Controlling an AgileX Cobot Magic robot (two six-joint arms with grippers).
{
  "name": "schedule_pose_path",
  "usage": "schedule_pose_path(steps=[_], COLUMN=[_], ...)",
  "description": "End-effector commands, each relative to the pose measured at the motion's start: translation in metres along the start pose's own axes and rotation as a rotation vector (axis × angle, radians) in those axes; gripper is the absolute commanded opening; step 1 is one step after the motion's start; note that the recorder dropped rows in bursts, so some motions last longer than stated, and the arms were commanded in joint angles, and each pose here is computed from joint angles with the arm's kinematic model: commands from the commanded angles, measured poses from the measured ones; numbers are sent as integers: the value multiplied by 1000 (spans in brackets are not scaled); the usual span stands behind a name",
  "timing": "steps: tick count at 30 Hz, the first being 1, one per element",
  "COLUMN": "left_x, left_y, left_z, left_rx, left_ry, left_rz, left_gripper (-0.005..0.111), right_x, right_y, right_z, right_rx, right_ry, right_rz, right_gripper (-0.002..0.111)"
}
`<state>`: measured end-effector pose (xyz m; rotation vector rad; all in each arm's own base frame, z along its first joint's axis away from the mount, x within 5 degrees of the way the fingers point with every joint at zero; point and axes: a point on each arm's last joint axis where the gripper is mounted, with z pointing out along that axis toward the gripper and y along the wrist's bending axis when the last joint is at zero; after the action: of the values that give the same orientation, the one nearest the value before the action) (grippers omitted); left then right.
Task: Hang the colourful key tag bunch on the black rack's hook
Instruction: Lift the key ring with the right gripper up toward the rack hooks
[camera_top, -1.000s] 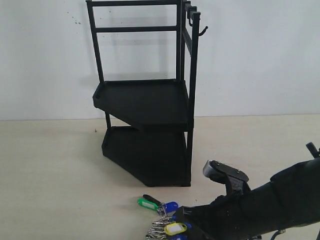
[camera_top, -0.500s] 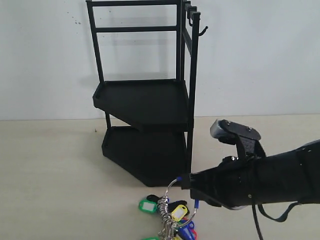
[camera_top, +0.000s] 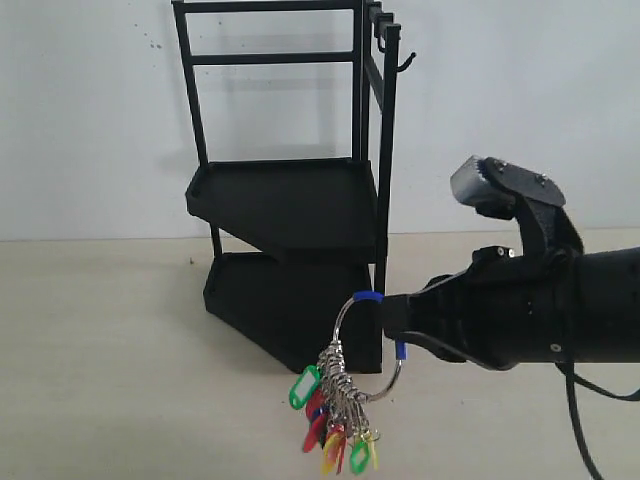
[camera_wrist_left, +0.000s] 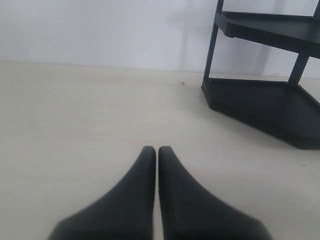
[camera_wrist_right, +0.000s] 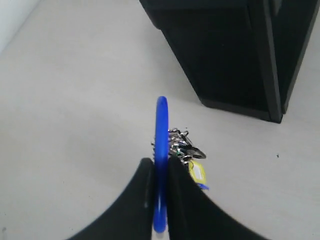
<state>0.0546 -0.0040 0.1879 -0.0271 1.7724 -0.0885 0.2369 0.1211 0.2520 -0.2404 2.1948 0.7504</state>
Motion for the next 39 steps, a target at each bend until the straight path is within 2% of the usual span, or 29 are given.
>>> schedule_pose_path(steps=[1,3,5,7,8,9,11,12,15,16,18,19,21,22,24,25,28,29,31,32,35,38,39], left_x=[0,0,0,0,0,0,0,0,0,0,0,0,0,0,0,0,0,0,0,0,0,0,0], left_y=[0,0,0,0,0,0,0,0,0,0,0,0,0,0,0,0,0,0,0,0,0,0,0], left_z=[0,0,0,0,0,0,0,0,0,0,0,0,0,0,0,0,0,0,0,0,0,0,0], left_rx=[-4,-4,-4,-4,-4,-4,-4,-4,-4,-4,-4,-4,-4,-4,-4,-4,-4,-4,-4,-4,-4,-4,-4], left_ry=[-7,-7,-7,-7,-7,-7,-7,-7,-7,-7,-7,-7,-7,-7,-7,-7,-7,-7,-7,-7,-7,-7,-7], left_rz=[8,8,8,8,8,8,8,8,8,8,8,8,8,8,8,8,8,8,8,8,8,8,8], left_gripper=[4,4,4,4,4,4,4,4,4,4,4,4,4,4,4,4,4,4,4,4,4,4,4], right_x=[-6,-5,-9,-15,-16,-15,-13,-15,-24,-23,-21,-23,-28,-27,-24,-26,-32,-31,-28,-29,-35,-32,-33], right_y=[12,21,23,16,15,17,27,29,25,27,34,30,23,23,28,27,17,22,32,31,23,31,30], right_z=[-18,-23,-30,-37,-38,-39,-41,-43,-48,-48,-49,-51,-56,-57,-58,-58,-61,-60,-60,-61,-64,-64,-66], right_rx=[-51,-126,-105,8,21,4,-73,-78,-5,-26,-64,-37,20,14,-17,-1,66,43,-2,11,67,25,36], right_ry=[-41,-14,-8,-58,-64,-41,34,44,-40,-22,28,25,-16,-11,37,29,-33,-17,28,29,-24,35,22], right_rz=[18,-24,-136,-65,-25,-22,-161,-177,-33,-51,-196,-187,-60,-59,-193,-195,-3,-34,-215,-230,-47,-208,-183], right_gripper=[0,0,0,0,0,0,0,0,0,0,0,0,0,0,0,0,0,0,0,0,0,0,0])
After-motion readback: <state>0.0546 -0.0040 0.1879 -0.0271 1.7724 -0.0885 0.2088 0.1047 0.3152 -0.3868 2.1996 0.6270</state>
